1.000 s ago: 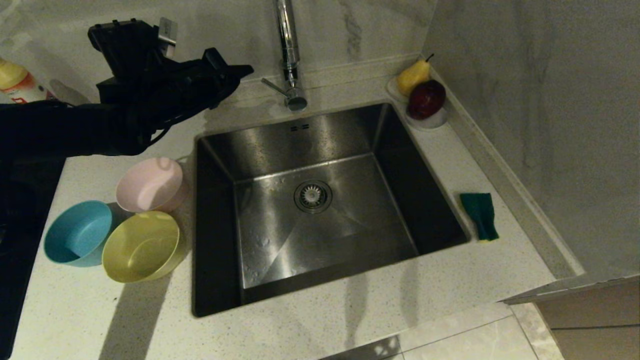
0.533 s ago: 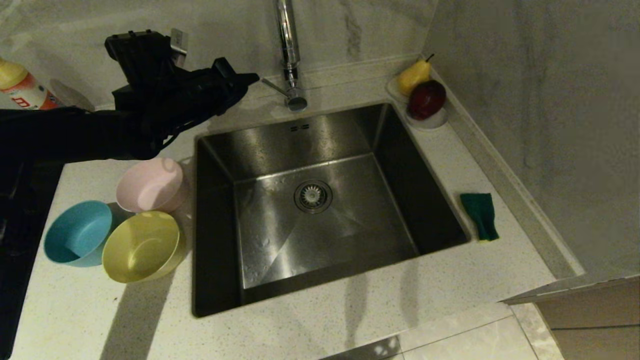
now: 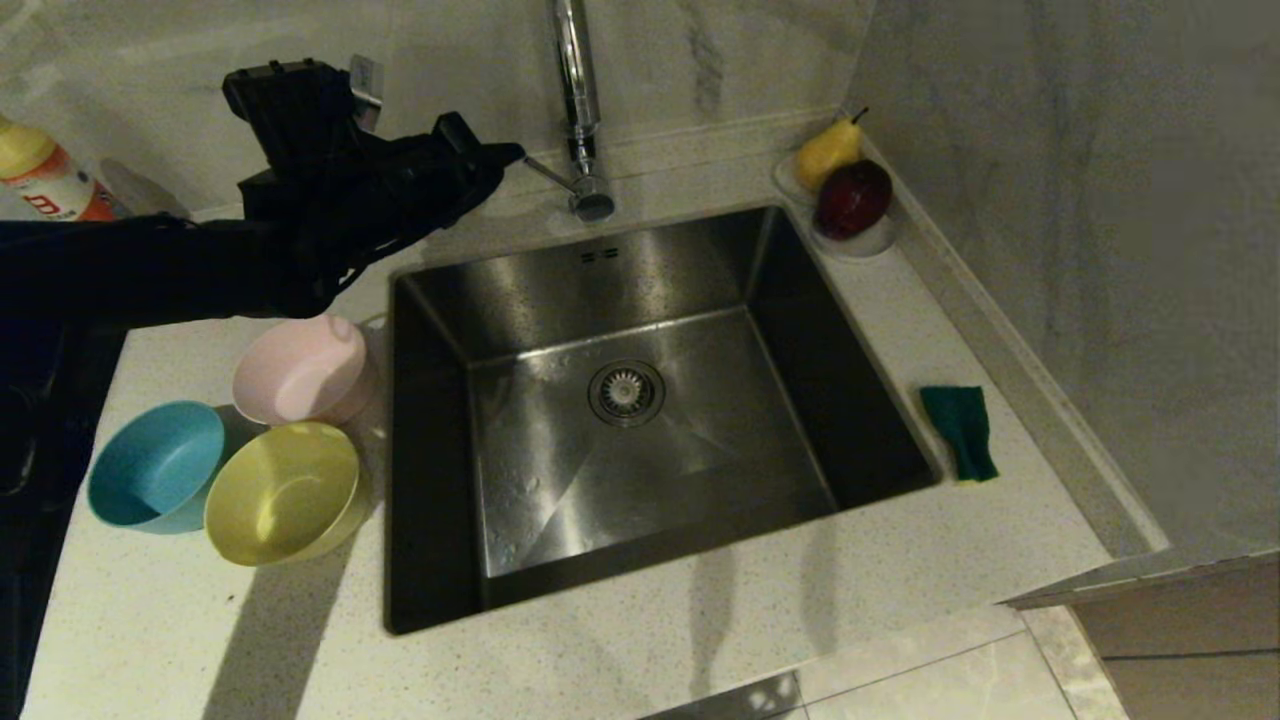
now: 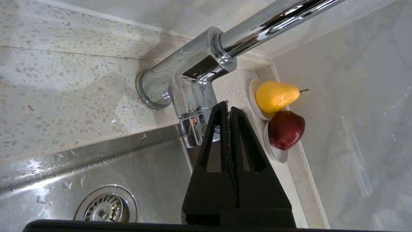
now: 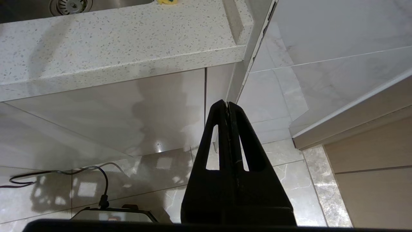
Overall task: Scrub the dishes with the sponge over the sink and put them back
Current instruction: Turn on the faucet
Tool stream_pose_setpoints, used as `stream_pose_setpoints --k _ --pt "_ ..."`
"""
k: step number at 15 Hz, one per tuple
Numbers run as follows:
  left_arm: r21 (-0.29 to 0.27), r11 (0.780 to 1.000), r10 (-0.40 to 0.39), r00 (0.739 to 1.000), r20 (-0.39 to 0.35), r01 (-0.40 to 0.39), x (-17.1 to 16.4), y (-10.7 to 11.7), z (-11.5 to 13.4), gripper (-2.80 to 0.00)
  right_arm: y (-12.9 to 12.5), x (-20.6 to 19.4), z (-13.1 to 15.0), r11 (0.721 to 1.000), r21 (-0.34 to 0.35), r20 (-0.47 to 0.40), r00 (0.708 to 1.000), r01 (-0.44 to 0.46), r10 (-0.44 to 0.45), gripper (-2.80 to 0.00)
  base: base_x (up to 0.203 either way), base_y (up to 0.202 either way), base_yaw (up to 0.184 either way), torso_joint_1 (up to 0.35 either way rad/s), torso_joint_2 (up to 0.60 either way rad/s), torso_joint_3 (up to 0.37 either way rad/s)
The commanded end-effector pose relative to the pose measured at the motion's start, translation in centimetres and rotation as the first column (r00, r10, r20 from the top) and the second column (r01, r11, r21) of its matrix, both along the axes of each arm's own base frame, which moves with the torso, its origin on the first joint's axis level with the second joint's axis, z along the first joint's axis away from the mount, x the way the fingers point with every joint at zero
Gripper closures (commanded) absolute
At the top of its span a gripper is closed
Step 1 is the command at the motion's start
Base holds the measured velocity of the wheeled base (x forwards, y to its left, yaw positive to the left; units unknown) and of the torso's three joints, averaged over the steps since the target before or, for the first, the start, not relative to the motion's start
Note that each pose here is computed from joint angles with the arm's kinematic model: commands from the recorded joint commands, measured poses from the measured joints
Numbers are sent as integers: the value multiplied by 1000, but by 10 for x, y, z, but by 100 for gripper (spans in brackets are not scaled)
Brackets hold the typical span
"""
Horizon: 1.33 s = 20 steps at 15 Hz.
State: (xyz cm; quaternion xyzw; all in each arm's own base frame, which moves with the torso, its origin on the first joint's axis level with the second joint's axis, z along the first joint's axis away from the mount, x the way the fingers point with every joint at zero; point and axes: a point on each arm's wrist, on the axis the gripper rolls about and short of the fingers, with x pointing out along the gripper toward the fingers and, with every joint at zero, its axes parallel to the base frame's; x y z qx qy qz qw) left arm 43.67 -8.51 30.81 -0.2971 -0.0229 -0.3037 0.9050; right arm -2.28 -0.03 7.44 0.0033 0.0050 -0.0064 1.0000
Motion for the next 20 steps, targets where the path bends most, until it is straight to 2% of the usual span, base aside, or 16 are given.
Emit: stream_pose_setpoints --k 1,9,13,17,20 --pt "-4 1000 -10 1000 -5 10 2 -6 -3 0 0 0 0 1000 0 -1 1000 1 -1 0 0 0 0 0 0 0" --pt "-1 1000 -13 1000 -21 13 3 -8 -8 0 0 0 0 1000 1 -1 1000 1 -1 0 0 0 0 0 0 0" --pt "5 1000 -21 998 -56 22 0 -11 -17 0 0 0 0 1000 0 -1 1000 1 -1 0 0 0 0 0 0 0" --pt "4 999 -34 998 -54 34 -6 -17 -13 0 0 0 0 1000 0 -1 1000 0 0 0 0 0 0 0 0 0" --pt "3 1000 -2 997 -74 2 -8 -18 -18 0 0 0 0 1000 0 -1 1000 0 0 0 0 0 0 0 0 0"
